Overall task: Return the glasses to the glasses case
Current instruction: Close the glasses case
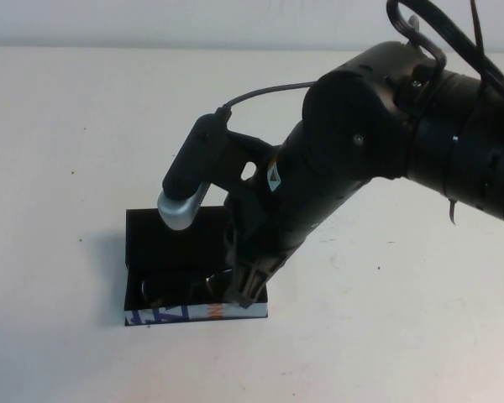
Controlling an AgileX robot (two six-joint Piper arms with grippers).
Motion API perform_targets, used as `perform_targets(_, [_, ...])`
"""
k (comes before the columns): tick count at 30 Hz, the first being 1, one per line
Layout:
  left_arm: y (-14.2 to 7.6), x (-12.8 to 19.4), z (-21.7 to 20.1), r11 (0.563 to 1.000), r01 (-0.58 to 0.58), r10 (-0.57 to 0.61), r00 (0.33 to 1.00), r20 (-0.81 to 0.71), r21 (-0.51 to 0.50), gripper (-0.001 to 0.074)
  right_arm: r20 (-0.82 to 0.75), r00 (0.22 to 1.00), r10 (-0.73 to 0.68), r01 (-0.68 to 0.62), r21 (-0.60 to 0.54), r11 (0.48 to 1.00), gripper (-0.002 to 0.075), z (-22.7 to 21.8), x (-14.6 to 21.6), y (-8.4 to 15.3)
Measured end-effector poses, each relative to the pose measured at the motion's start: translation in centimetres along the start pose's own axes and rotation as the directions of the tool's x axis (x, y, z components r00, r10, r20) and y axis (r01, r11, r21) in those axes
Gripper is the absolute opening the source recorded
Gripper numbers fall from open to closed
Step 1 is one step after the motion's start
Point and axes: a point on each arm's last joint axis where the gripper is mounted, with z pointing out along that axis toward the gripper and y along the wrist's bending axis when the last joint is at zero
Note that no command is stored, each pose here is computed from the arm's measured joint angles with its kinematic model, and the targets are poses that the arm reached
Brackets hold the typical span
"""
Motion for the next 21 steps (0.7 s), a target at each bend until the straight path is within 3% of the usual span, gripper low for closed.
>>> perform_targets(5, [0.0, -0.2, 0.0, 1.000, 0.018, -0.018, 1.000, 0.021, 0.004, -0.0001, 0.015, 1.000, 0.016, -0.015, -0.021, 1.000, -0.0011, 0.0, -0.1, 0.2])
perform_targets(7, [-0.2, -0.7, 0.0, 0.989, 0.148, -0.149, 0.986, 0.071, 0.032, -0.0001, 0.023, 0.999, 0.024, -0.023, -0.032, 0.999, -0.0011, 0.0, -0.2, 0.3])
perform_targets(10, [-0.3, -1.5, -0.1, 0.922, 0.375, -0.385, 0.912, 0.140, 0.096, -0.0001, 0.029, 0.999, 0.037, -0.036, -0.045, 0.998, -0.0011, 0.0, -0.3, 0.4])
perform_targets(13, [-0.3, -2.0, -0.2, 0.863, 0.485, -0.504, 0.846, 0.177, 0.138, -0.0001, 0.037, 0.998, 0.060, -0.058, -0.056, 0.997, -0.0011, 0.0, -0.4, 0.5])
perform_targets(18, [-0.4, -2.3, -0.3, 0.792, 0.587, -0.610, 0.777, 0.157, 0.171, -0.0001, 0.066, 0.988, 0.137, -0.134, -0.051, 0.990, -0.0011, 0.0, -0.7, 0.4])
perform_targets(21, [-0.5, -3.2, -0.3, 0.778, 0.611, -0.623, 0.779, 0.062, 0.143, -0.0001, 0.091, 0.976, 0.199, -0.197, -0.037, 0.980, -0.0011, 0.0, -0.9, 0.1])
